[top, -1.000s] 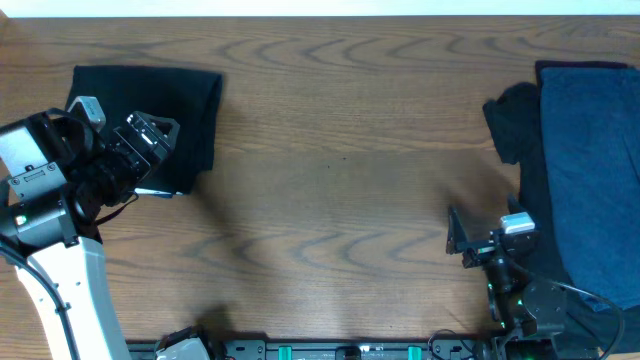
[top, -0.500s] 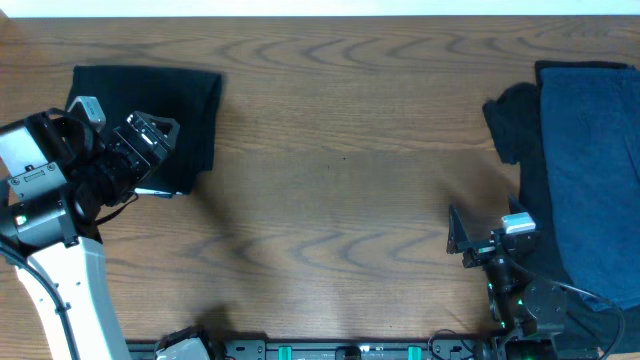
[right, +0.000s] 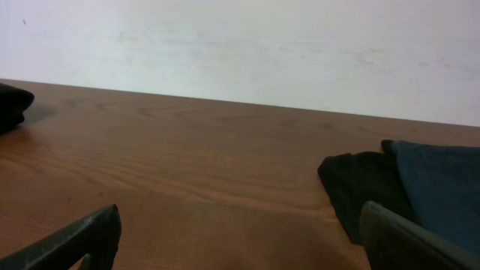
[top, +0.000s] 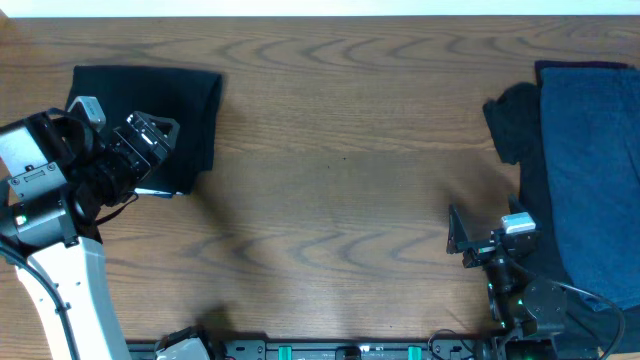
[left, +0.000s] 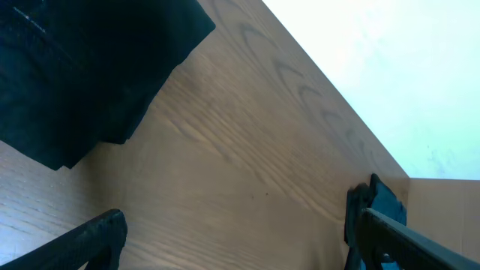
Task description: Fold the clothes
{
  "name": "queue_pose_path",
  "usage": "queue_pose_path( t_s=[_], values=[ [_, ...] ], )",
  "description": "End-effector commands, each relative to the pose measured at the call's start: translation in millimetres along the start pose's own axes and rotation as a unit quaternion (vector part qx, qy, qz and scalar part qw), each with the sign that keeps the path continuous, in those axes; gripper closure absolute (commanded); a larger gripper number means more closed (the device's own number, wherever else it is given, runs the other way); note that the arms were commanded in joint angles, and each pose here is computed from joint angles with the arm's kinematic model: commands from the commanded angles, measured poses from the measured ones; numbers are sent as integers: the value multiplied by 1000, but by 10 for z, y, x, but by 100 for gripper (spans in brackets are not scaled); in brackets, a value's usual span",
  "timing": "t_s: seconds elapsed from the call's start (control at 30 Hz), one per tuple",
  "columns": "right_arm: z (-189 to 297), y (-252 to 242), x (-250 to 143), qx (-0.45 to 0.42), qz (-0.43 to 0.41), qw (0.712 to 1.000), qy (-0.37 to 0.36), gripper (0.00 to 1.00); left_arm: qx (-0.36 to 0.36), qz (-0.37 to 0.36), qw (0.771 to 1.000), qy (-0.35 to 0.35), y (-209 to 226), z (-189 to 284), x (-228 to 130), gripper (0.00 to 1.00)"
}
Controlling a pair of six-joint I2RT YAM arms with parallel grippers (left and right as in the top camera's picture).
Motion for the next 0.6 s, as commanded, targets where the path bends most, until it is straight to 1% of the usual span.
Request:
queue_pose_path(
  t_s=[0.0,0.13,0.3,0.47,0.57],
  values=[
    [3,-21,-4,-10,7,1000,0,1,-5,-9,1000,0,-26,9,14,2],
    [3,-21,-4,-10,7,1000,0,1,-4,-14,1000,-7,-51,50,-4,2],
    [3,-21,-4,-10,7,1000,0,1,-22,-47,998,-42,-228,299,-122,2],
    [3,-21,-4,-10,7,1000,0,1,-54,-110,987,-99,-513,708,-412,2],
    [3,-21,-4,-10,7,1000,0,1,-88,-154,975,-131,-674,982,-659,2]
  ],
)
Point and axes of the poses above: each gripper's point midway between its finger pads, its own z axis back along the fingers, its own y axis along the line the jaws close on, x = y × z, the point moved 10 cm from there along z, back along the fingers, and after that the axes turned 5 degrees about -z, right-handed, at the moved point
